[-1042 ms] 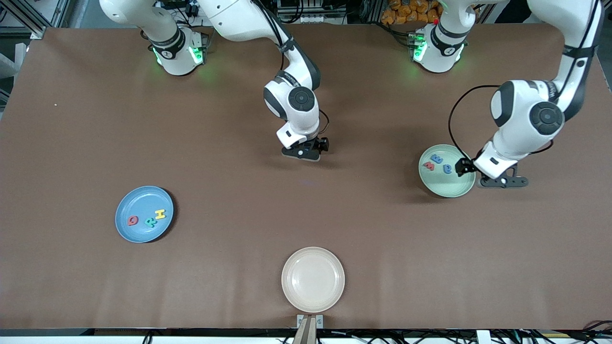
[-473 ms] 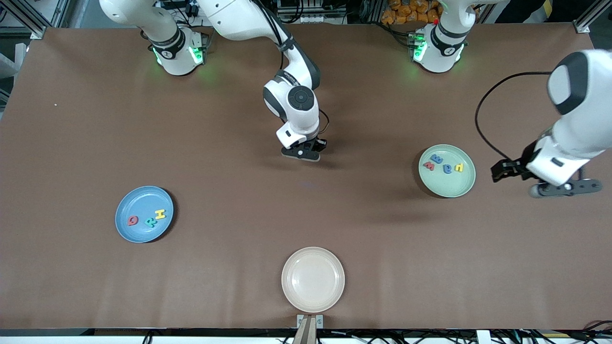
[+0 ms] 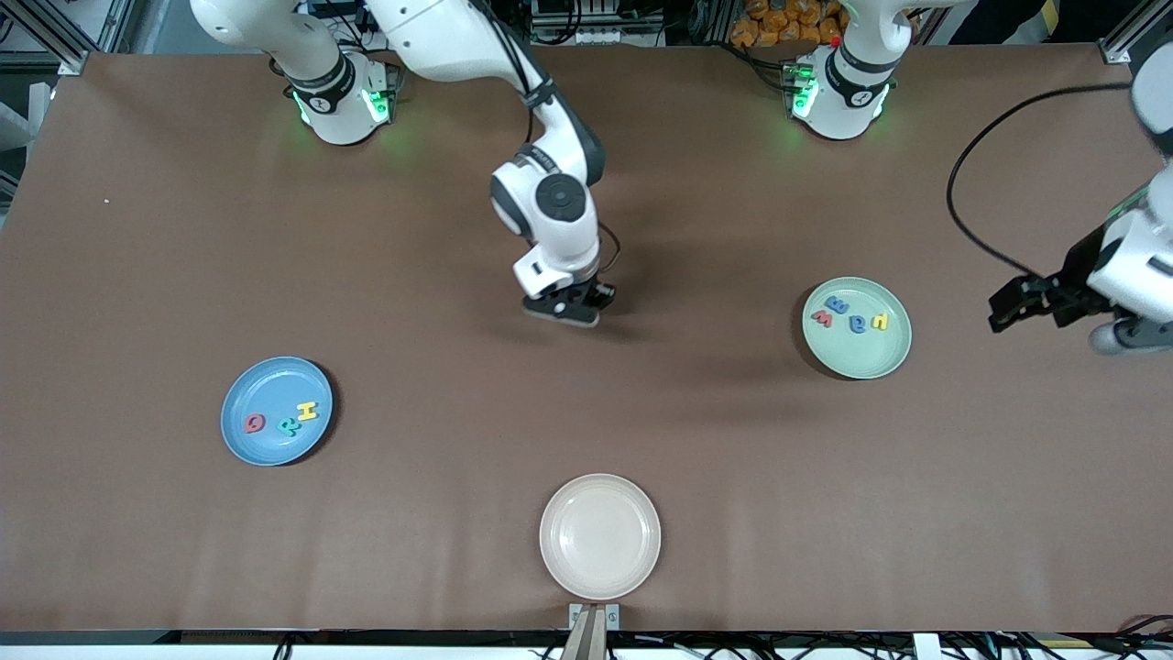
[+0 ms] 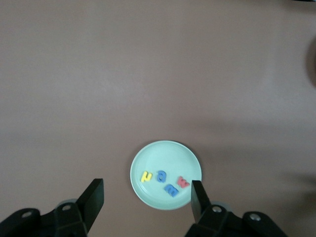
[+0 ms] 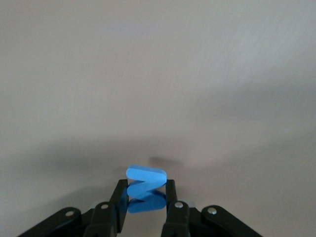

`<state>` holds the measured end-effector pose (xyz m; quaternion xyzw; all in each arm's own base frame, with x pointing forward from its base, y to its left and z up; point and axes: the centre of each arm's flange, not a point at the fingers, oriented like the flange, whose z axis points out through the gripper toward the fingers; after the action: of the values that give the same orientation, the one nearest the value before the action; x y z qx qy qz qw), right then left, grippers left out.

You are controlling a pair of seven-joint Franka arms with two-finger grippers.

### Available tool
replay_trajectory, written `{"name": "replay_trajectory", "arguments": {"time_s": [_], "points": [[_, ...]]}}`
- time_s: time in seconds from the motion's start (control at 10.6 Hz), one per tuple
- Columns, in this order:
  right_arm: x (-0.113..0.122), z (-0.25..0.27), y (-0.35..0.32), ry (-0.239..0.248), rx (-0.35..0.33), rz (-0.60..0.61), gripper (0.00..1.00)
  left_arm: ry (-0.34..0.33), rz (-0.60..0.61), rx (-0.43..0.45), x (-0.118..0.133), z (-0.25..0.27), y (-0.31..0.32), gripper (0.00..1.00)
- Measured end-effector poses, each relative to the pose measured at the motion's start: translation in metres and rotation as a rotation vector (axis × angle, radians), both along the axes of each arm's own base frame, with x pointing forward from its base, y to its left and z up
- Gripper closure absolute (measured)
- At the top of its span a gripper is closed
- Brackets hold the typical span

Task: Sort uppercase to blue plate, lowercase to green plate
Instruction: 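Carry the blue M to the blue plate and release it with the right gripper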

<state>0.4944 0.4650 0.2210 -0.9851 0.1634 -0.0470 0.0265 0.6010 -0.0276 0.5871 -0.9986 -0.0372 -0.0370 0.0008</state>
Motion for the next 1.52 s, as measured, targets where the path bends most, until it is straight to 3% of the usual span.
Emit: {"name": "replay_trajectory", "arguments": {"time_s": [0.28,0.47,0.66,0.95,1.14,1.52], "points": [[0.097,0.038,-0.122,-0.101,-0.086,-0.104,0.66,-0.005,-0.102,-0.007,-0.011,0.032,-0.002,0.20],[0.142,0.039,-0.218,-0.106,-0.156,-0.109,0.66,-0.022,-0.109,-0.026,-0.018,0.048,-0.005,0.20],[0.171,0.036,-0.319,-0.081,-0.209,-0.087,0.66,-0.034,-0.111,-0.030,-0.023,0.056,-0.007,0.20],[0.181,0.026,-0.428,-0.034,-0.292,-0.080,0.66,-0.035,-0.113,-0.034,-0.024,0.057,-0.009,0.19],[0.171,0.005,-0.455,0.022,-0.293,-0.078,0.65,-0.034,-0.118,-0.061,-0.024,0.057,-0.014,0.16],[0.159,-0.012,-0.447,0.086,-0.207,-0.072,0.17,-0.033,-0.133,-0.067,-0.025,0.057,-0.023,0.15]]}}
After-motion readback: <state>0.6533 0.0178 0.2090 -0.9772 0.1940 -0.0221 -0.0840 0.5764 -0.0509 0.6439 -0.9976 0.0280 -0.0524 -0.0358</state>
